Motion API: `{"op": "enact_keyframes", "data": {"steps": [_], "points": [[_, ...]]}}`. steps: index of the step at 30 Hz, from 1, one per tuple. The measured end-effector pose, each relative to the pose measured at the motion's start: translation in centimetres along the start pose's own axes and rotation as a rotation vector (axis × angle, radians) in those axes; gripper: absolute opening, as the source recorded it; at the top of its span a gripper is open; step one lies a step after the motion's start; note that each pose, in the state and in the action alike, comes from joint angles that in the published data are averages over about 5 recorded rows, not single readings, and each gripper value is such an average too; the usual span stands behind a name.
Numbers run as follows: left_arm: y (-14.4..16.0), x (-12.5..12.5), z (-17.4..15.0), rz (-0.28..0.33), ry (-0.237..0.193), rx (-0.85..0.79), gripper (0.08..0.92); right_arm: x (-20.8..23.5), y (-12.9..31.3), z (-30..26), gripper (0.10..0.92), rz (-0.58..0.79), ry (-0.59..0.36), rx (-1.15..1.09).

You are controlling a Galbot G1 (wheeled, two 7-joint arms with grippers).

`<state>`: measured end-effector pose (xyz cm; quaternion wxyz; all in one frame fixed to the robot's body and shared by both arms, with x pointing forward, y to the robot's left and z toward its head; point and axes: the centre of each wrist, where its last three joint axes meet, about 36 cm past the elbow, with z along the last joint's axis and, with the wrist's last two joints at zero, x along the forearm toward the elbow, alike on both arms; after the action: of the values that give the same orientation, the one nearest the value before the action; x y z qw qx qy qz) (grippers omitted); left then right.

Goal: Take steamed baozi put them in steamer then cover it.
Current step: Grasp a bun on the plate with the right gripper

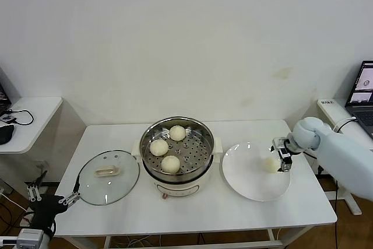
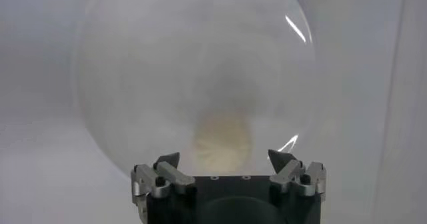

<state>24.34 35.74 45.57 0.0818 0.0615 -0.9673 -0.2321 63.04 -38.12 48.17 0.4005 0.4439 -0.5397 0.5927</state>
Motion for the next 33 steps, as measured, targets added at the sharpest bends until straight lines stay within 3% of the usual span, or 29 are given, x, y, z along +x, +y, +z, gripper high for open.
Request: {"op": "enact_keyframes", "data": {"steps": [13, 22, 33], "points": [[0.1, 0.0, 0.2, -0.004, 0.005, 0.001, 0.823, -3.3, -0.1, -0.2, 0.81, -0.028, 0.018, -0.042], [0.1, 0.1, 0.2, -0.005, 0.005, 0.003, 0.823, -3.6, -0.2, 0.1, 0.697, -0.039, 0.023, -0.053], [0.2, 0.2, -0.1, -0.01, -0.004, 0.005, 0.823, -1.4, -1.0, 0.2, 0.654, -0.055, 0.013, -0.058]]}}
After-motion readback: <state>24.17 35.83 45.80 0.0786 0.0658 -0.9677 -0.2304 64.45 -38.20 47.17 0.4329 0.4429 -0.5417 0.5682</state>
